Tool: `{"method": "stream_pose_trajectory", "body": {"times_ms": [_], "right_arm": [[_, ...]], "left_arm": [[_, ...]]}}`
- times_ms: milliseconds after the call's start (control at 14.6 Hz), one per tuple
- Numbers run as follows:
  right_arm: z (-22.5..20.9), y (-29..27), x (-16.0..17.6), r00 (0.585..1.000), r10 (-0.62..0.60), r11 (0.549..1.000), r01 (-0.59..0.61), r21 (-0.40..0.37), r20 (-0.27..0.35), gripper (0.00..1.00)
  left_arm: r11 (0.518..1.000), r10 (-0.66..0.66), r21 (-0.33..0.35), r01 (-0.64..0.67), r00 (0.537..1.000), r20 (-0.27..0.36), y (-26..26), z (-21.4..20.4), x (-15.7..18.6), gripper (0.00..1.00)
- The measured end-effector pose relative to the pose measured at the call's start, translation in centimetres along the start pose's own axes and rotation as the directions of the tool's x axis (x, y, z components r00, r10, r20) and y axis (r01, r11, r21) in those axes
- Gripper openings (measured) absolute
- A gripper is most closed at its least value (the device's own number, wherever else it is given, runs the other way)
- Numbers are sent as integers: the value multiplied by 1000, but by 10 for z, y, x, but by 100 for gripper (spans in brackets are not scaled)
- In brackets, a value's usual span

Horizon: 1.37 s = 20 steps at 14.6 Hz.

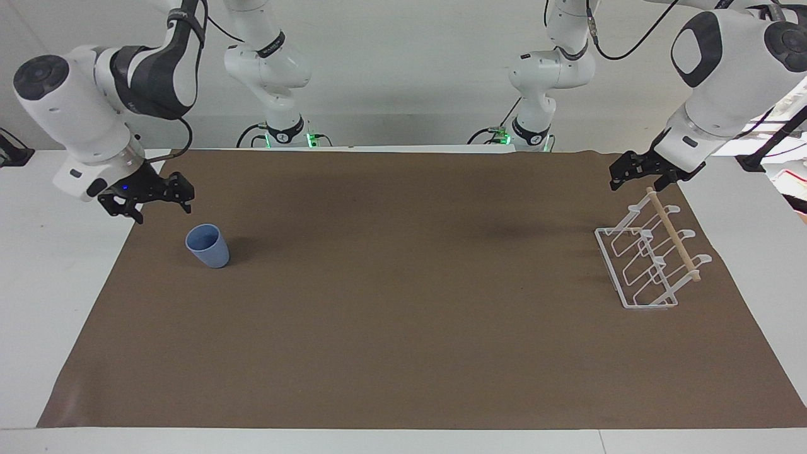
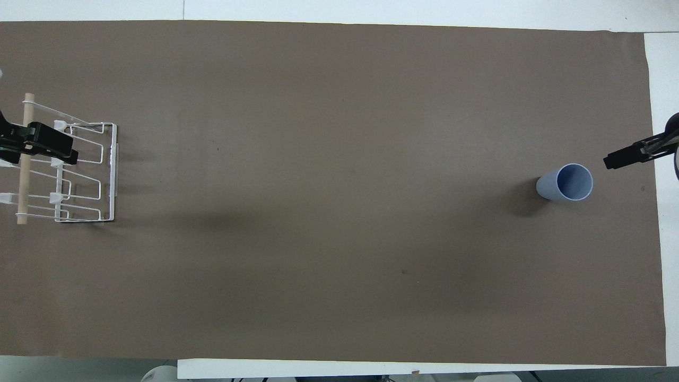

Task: Hang cup on cup holder
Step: 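Reach the right gripper to the blue cup and grasp its rim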

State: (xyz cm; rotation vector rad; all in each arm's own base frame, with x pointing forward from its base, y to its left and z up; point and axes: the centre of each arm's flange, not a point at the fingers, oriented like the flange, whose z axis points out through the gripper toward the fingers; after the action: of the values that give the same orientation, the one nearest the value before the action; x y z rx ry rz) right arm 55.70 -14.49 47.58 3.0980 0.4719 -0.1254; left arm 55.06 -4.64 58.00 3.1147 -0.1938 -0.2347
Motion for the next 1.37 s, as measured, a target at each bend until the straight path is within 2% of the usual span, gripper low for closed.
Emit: {"method": "stream_pose_trajectory", "body": {"times_ms": [205,478,683,820,1024,1093,1298,1366], "right_arm": [[40,7,-6,1000,-11,1000,11,14,16,100],[63,-6,-6,999,-30,999,29,26,33,100],[81,-9,-6,1000,9,999,-9,50,0,99],[100,-11,-6,999,31,998,-30,51,-17,95],[122,-14,-7,999,35,998,-34,55,-10,92],[125,-14,-7,999,35,998,-35,57,-7,87],[125,-15,-7,999,33,998,-33,58,-6,48],[125,-15,-7,999,32,998,-32,58,-6,39]], "left_arm": [[1000,1,0,-1,1000,-1,1,0,0,100],[1000,2,0,-2,1000,-2,1,-1,-1,100],[1000,2,0,-2,1000,-2,1,-1,-1,100],[1000,2,0,-2,1000,-1,1,-1,-1,100],[1000,2,0,-2,1000,4,1,2,-1,100],[1000,2,0,-2,1000,6,1,3,-1,100],[1000,-1,0,1,1000,7,0,3,-1,100],[1000,-2,0,2,1000,6,-1,3,-1,100]]}}
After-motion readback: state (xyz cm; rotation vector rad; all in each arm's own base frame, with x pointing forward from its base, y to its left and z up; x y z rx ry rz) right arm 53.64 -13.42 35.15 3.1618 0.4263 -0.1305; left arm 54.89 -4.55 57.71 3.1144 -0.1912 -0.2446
